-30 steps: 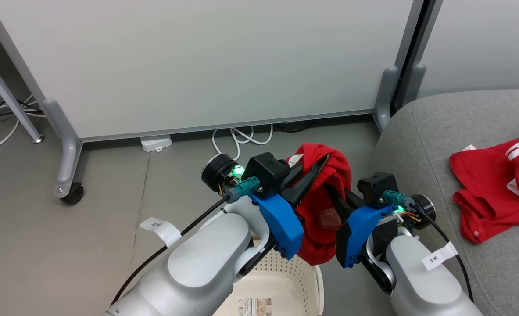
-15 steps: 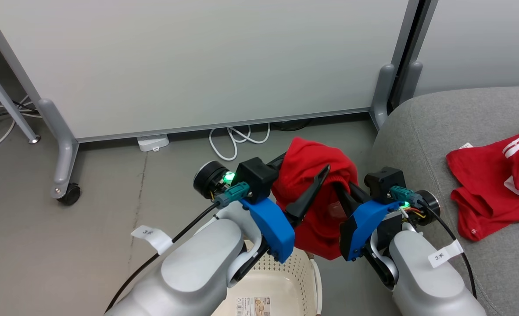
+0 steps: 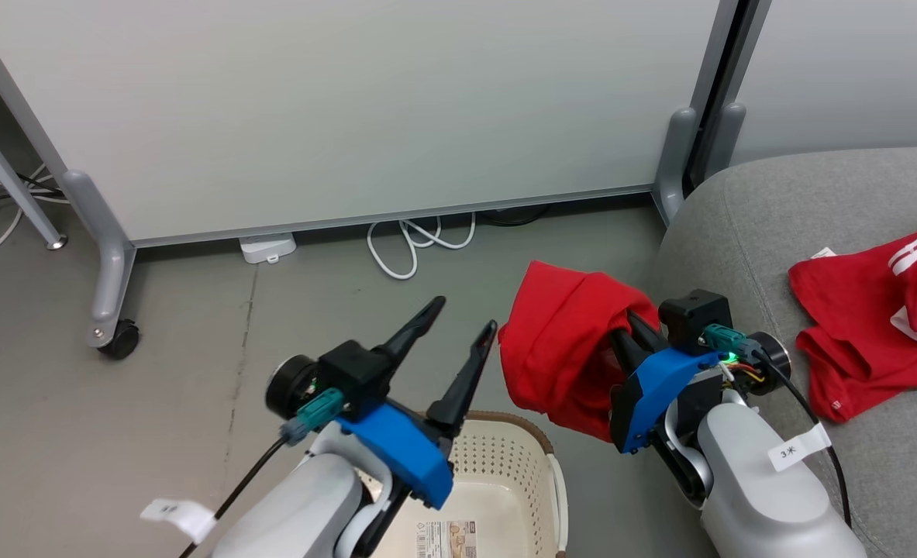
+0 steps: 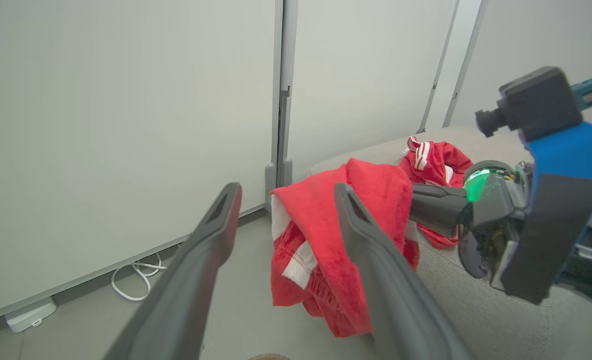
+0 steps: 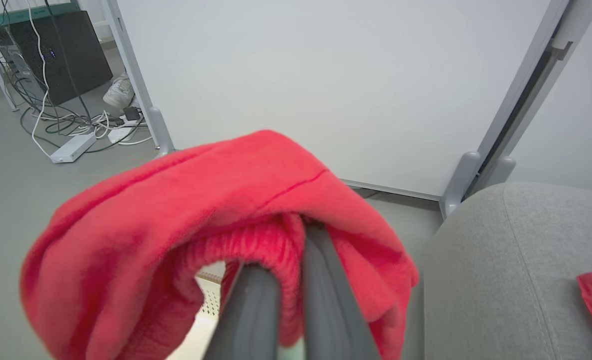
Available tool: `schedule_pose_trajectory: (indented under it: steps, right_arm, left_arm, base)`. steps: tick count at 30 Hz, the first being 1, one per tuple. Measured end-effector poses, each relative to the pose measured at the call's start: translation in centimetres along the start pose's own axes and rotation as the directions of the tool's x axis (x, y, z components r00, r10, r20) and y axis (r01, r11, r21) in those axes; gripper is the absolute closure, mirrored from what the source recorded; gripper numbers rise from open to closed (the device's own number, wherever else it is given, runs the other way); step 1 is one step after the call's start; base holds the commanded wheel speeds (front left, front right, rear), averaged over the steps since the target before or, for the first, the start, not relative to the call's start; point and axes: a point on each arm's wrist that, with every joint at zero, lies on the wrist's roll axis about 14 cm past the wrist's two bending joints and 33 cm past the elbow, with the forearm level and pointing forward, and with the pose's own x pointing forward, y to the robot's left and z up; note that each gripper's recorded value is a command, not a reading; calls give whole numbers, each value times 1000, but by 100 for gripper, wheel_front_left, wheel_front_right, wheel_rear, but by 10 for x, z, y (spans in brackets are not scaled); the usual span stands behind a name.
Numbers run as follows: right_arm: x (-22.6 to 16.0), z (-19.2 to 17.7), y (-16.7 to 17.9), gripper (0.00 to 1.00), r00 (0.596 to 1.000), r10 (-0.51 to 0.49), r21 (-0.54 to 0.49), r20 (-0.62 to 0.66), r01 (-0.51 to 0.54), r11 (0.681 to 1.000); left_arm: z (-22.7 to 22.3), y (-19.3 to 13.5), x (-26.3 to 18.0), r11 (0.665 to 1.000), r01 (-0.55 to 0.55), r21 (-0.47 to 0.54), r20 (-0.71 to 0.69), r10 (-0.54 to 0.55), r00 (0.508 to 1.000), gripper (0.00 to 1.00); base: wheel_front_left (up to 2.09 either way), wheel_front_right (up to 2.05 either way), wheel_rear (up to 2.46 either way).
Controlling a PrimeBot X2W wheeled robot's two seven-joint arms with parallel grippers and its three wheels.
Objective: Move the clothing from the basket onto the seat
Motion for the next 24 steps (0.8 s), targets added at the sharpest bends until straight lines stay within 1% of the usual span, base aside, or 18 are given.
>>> schedule_pose_trajectory:
  steps: [6, 9, 15, 19, 24]
  right_arm:
    - [-2, 1, -6, 100, 1000, -18, 4, 11, 18, 1000]
    - [-3, 3, -10, 100, 999, -28, 8, 18, 28, 1000]
    - [-10, -2, -16, 100, 999, -47, 14, 9, 47, 999]
    - [-14, 0, -21, 100, 998, -63, 13, 14, 63, 998]
    - [-20, -2, -28, 100, 996, -86, 17, 12, 86, 996]
  left_arm:
    - [8, 13, -20, 997, -75, -25, 71, 76, 995, 0]
    - [10, 25, -31, 990, -134, -33, 96, 137, 986, 0]
    - [-11, 47, -59, 968, -246, -45, 60, 249, 967, 0]
    - [-24, 54, -69, 959, -281, -38, 29, 282, 959, 0]
    - [-28, 56, -68, 959, -280, -32, 21, 281, 960, 0]
  base:
    - [0, 0, 0]
    - [0, 0, 0]
    - [0, 0, 0]
    - [0, 0, 0]
    - [0, 0, 0]
